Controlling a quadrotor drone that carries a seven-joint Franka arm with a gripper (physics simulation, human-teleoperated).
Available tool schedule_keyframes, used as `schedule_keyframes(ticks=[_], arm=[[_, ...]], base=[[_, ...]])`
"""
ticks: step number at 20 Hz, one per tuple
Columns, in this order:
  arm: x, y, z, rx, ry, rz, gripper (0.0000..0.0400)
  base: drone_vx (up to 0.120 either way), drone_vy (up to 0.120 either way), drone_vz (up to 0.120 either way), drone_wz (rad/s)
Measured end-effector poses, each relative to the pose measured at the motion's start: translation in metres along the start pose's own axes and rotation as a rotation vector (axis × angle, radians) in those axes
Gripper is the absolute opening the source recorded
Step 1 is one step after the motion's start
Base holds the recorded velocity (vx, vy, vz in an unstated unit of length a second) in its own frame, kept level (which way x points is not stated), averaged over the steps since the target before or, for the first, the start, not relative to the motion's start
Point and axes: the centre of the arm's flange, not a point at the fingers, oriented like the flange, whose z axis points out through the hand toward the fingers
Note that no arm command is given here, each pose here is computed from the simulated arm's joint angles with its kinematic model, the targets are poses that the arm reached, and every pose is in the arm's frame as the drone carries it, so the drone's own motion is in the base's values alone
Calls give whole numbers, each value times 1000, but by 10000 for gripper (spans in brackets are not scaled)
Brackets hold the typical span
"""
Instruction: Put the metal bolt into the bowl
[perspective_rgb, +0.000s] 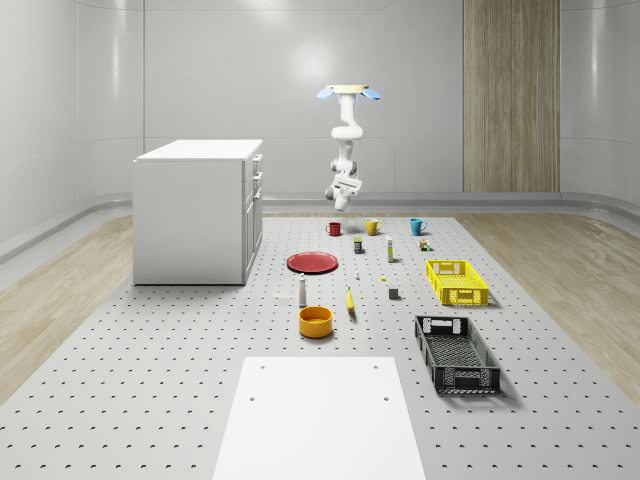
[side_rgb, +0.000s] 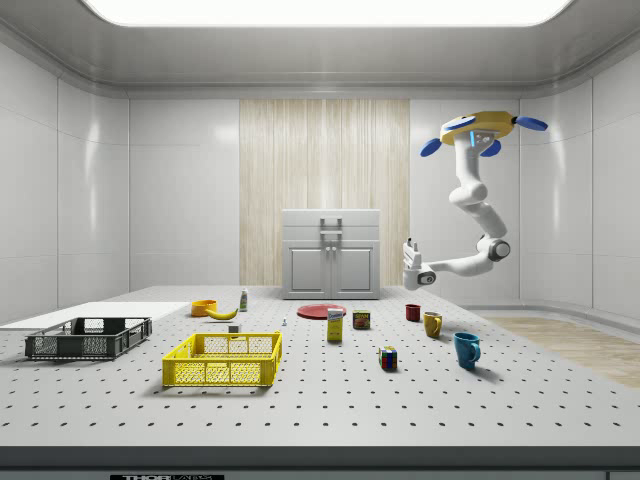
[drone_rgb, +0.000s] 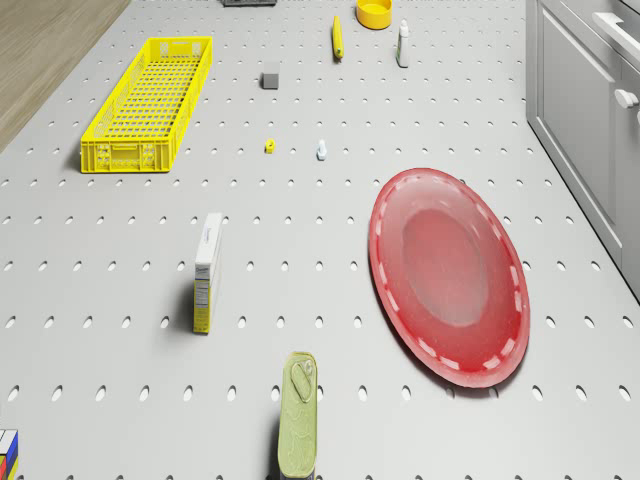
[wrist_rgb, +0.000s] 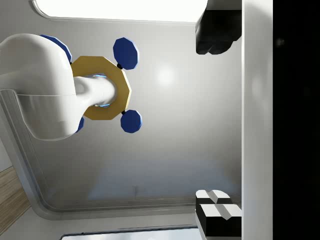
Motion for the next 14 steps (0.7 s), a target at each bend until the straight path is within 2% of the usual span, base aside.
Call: schedule_keyframes(ticks=[3,6,10,12,14], arm=[[-16,-16,3,-158,161,-5,400],[-38,-37,16,-401,404,-12,400],[-67,-64,65,-854,856,-25,400],[-72,-68,99,-1098,1098,-31,400],[-69,-65,129,-1318,1317,-37,400]], base=[[120,0,0,0],[120,0,0,0],[120,0,-10,0],[120,0,-120,0],[120,0,-120,0]])
